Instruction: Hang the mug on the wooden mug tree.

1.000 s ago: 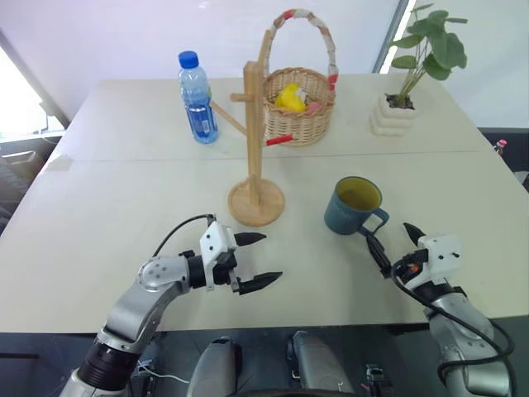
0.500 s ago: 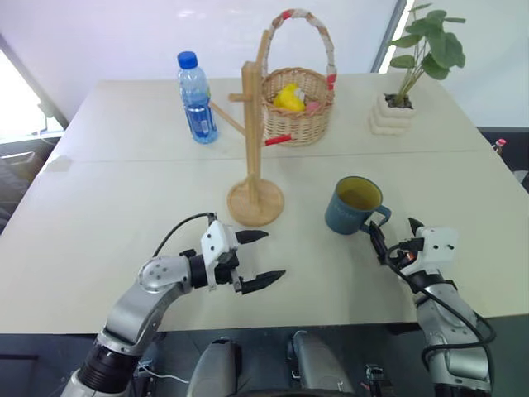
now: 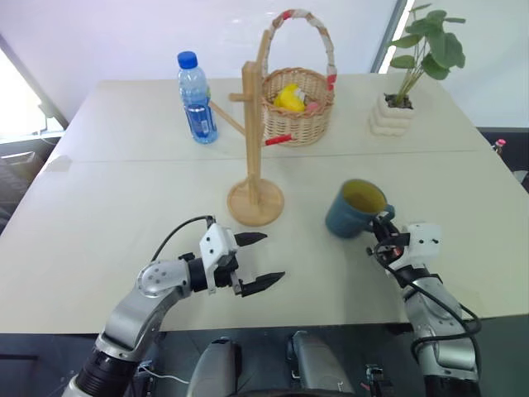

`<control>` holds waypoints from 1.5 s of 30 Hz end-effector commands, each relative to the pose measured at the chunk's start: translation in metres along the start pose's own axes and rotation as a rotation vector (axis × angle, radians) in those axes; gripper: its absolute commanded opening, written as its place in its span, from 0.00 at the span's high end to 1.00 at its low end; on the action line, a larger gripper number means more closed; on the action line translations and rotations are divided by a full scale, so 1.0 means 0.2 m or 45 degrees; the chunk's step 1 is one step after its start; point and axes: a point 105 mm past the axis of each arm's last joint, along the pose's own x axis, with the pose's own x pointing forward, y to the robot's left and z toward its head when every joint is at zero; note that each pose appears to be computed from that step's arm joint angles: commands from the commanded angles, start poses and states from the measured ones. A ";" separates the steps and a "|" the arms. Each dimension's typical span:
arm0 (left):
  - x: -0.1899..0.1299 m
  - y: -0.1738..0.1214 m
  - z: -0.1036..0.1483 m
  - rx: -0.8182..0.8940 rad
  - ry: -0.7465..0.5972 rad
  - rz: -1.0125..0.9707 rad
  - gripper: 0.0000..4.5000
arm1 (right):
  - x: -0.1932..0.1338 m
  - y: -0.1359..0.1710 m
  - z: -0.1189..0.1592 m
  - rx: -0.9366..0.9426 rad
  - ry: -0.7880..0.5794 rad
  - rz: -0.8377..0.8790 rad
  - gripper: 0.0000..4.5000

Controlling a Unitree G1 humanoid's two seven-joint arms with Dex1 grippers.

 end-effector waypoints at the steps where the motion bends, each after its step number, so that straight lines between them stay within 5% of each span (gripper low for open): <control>1: -0.01 0.01 0.05 0.043 -0.042 0.018 0.00 | 0.00 0.05 0.10 -0.110 -0.066 0.089 1.00; 9: -0.12 0.17 0.06 0.019 -0.075 0.201 0.00 | 0.00 0.37 0.41 -0.895 -0.261 0.738 1.00; 22: -0.23 0.25 0.18 0.064 -0.160 0.273 0.00 | 0.21 0.50 0.90 -1.083 -0.469 0.954 1.00; 45: -0.30 0.25 0.30 0.105 -0.176 0.256 0.00 | 0.41 0.58 0.99 -1.181 -0.493 1.096 1.00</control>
